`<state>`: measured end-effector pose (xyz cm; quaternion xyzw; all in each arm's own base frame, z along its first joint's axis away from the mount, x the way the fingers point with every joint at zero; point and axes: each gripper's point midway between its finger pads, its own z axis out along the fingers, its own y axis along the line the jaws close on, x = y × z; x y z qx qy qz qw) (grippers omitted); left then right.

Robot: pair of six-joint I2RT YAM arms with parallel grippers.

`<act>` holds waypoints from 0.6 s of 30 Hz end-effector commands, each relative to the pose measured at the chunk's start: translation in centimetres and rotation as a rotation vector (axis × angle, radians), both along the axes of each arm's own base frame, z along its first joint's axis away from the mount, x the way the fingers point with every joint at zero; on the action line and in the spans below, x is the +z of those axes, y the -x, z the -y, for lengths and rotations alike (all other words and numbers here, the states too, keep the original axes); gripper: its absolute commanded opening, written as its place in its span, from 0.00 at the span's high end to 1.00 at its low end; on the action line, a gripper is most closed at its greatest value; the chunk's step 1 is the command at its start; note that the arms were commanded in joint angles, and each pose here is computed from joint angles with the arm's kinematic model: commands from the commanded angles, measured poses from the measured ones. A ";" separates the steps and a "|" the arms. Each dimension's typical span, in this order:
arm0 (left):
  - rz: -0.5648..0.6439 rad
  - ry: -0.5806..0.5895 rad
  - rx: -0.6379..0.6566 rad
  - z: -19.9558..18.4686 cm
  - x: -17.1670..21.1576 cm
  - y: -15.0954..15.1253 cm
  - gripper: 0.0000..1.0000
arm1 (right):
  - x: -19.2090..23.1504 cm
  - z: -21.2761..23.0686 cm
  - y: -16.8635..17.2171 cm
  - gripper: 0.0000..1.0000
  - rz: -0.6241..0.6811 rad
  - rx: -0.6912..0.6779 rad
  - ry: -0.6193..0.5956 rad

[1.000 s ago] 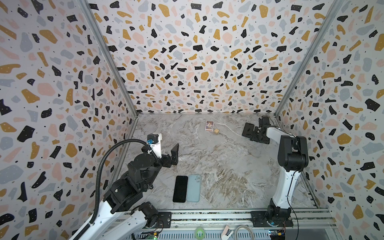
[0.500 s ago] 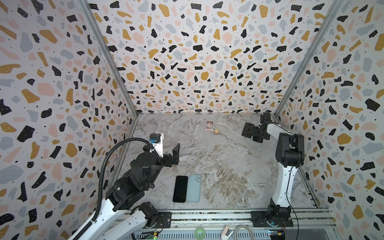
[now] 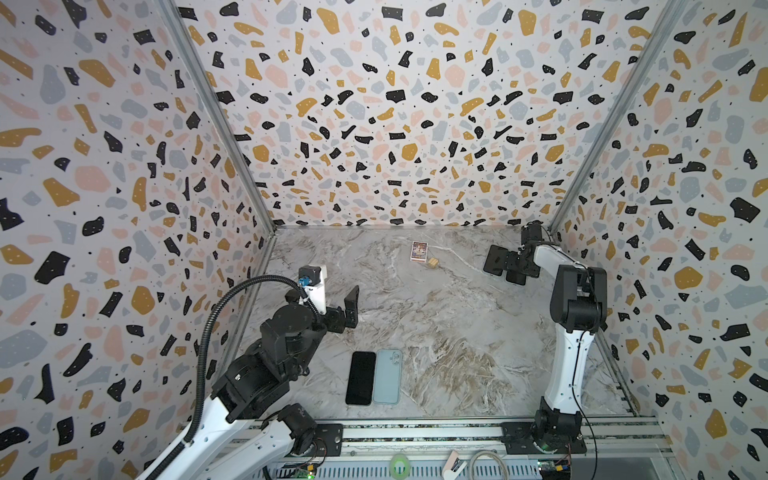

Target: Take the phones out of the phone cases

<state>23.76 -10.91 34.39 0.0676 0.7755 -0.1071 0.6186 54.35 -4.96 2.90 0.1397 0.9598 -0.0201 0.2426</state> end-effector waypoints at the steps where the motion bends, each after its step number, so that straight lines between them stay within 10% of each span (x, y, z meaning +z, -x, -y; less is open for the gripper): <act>1: 0.030 0.011 0.013 -0.2 0.5 -0.2 0.00 | -0.6 -0.1 1.8 0.21 -0.084 0.010 -0.014; 18: -0.005 0.039 -0.004 1.1 -1.2 -1.0 0.00 | -0.6 -0.1 2.8 0.34 -0.108 0.014 -0.008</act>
